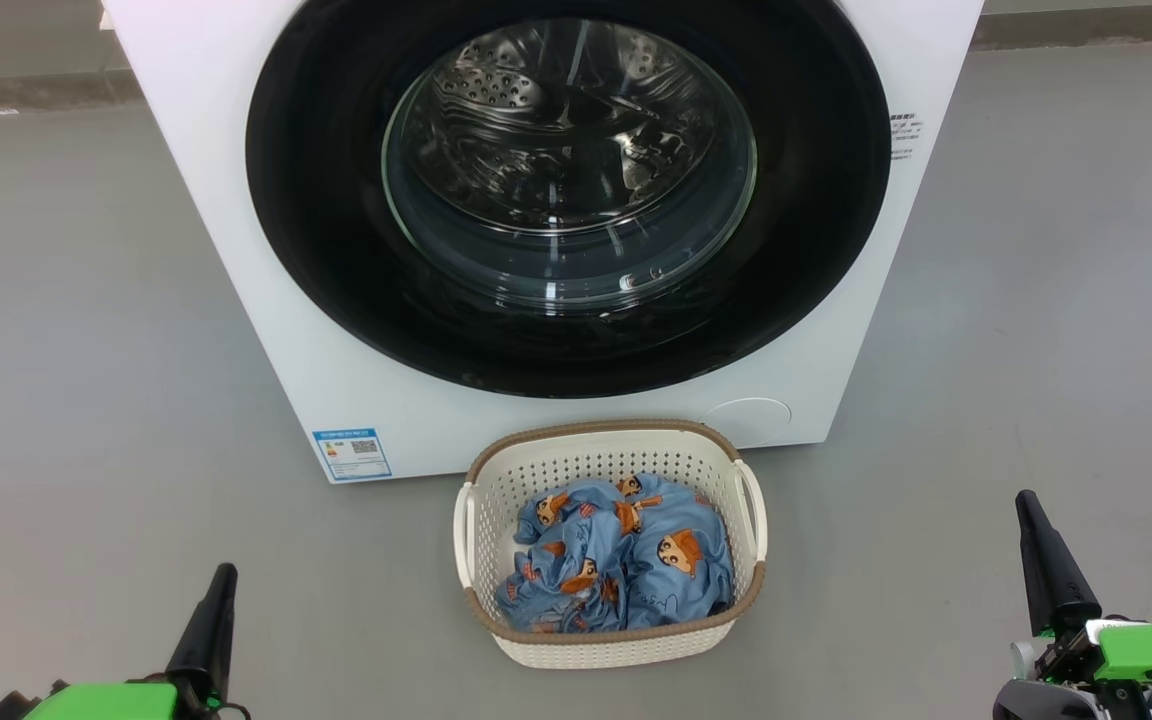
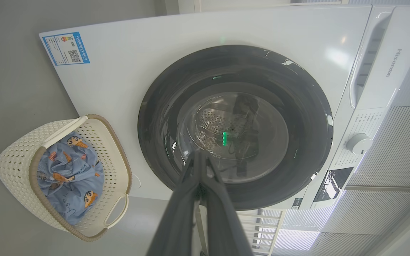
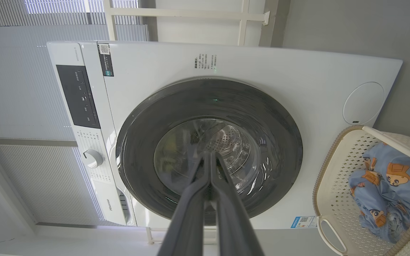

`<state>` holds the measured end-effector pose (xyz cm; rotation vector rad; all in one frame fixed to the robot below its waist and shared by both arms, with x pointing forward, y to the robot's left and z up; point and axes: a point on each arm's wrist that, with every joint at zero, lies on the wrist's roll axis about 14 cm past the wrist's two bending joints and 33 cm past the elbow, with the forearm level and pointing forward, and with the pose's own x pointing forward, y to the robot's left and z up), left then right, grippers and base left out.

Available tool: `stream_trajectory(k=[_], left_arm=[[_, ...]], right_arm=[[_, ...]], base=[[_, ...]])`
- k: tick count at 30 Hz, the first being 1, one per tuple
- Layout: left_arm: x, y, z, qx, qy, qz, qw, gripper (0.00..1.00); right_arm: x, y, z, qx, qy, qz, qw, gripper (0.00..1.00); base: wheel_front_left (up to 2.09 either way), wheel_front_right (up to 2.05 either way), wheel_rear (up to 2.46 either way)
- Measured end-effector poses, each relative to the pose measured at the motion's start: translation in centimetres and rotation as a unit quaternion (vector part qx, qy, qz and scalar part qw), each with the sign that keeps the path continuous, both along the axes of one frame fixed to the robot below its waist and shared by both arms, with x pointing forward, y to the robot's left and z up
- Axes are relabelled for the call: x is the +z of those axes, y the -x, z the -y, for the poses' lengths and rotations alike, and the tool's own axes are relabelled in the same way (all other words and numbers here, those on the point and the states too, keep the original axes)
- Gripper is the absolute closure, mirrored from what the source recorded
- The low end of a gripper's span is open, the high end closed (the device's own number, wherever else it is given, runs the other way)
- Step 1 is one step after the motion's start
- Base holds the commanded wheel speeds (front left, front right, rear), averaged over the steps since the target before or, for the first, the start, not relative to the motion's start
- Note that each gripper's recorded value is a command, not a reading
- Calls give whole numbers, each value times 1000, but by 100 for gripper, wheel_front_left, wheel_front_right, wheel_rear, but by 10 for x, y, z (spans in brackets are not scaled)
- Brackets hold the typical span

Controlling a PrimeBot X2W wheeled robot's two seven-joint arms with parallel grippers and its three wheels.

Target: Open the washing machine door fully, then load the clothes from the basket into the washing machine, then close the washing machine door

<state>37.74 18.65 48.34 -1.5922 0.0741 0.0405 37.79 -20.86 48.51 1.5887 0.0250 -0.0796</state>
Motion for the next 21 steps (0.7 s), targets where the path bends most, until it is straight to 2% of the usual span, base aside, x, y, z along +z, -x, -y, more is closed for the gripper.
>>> stream_trajectory(k=[21], left_arm=[[0, 0, 0, -2, 0, 0, 1000, 100]], right_arm=[[0, 0, 0, 0, 0, 0, 1000, 100]], base=[[0, 0, 0]])
